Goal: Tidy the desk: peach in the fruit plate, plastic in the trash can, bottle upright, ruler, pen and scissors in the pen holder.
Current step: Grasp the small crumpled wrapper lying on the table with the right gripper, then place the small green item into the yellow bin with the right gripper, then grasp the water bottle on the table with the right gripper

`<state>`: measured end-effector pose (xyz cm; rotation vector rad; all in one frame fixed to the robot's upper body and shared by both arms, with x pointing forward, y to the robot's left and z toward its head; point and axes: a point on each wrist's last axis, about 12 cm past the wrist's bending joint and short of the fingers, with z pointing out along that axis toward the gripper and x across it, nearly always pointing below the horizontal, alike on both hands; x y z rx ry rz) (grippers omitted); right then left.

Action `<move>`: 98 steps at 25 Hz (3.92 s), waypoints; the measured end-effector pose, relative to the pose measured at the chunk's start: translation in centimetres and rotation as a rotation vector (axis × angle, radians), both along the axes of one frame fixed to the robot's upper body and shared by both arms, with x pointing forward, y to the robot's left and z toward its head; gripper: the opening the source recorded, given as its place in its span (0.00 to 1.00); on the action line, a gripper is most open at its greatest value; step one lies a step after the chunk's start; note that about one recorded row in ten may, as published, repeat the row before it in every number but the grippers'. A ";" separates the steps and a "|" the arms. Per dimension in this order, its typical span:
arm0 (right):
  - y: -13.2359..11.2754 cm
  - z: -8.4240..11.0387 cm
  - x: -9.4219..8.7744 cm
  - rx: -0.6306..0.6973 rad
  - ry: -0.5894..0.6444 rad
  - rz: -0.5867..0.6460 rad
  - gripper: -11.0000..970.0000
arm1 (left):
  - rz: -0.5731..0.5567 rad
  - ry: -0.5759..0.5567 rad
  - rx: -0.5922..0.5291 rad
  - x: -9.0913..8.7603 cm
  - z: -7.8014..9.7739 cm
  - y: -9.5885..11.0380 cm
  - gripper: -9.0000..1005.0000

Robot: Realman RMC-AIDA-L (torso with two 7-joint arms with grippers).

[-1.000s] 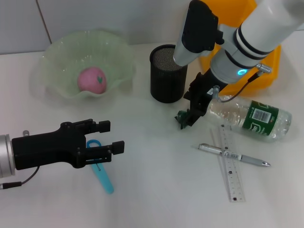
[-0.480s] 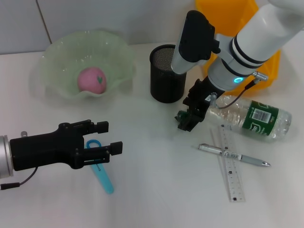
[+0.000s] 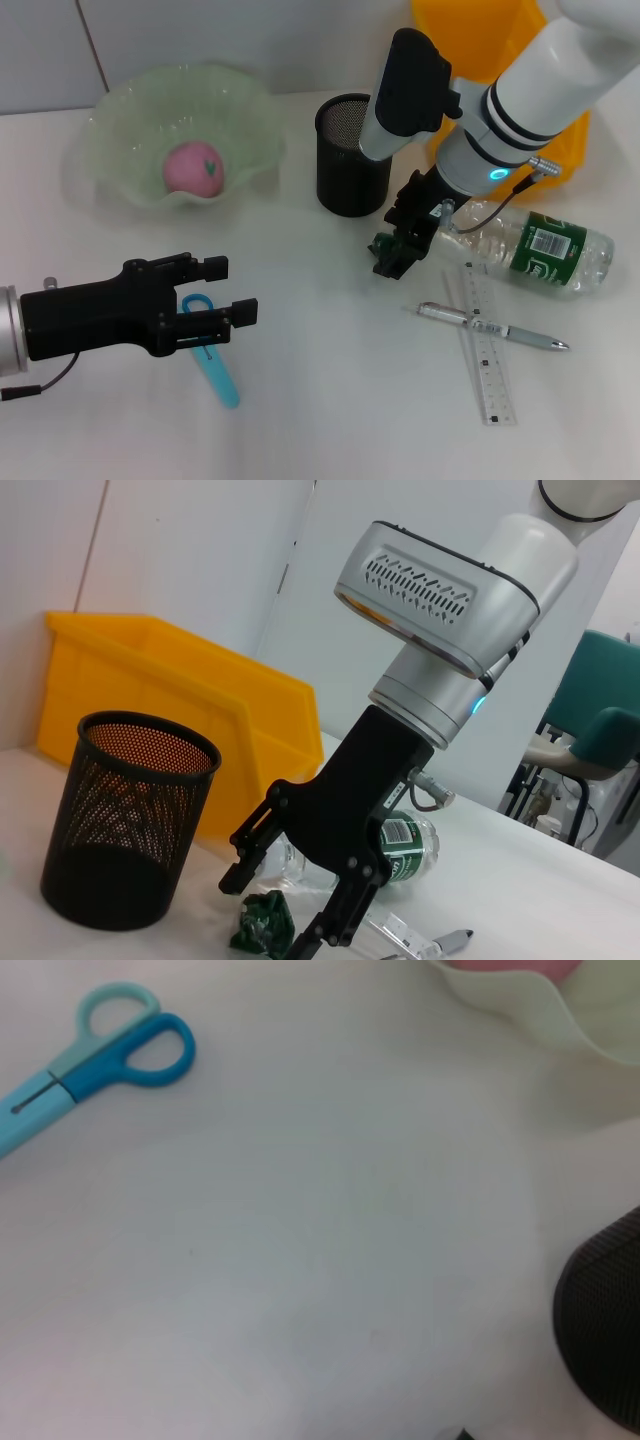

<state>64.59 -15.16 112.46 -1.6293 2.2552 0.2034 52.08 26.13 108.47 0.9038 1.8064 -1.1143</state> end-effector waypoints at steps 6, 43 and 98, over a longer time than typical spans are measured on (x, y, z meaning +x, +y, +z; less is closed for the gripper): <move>0.1 -0.1 0.0 -0.005 -0.003 0.003 0.63 | -0.001 0.002 -0.001 0.0 0.0 0.0 0.78; -10.3 9.9 -3.0 0.735 -0.267 -0.379 0.27 | -0.016 0.011 -0.013 -0.2 0.3 0.3 0.78; -16.3 10.3 -3.6 0.623 -0.047 -0.452 0.80 | -0.037 0.019 -0.029 -0.4 0.6 0.3 0.78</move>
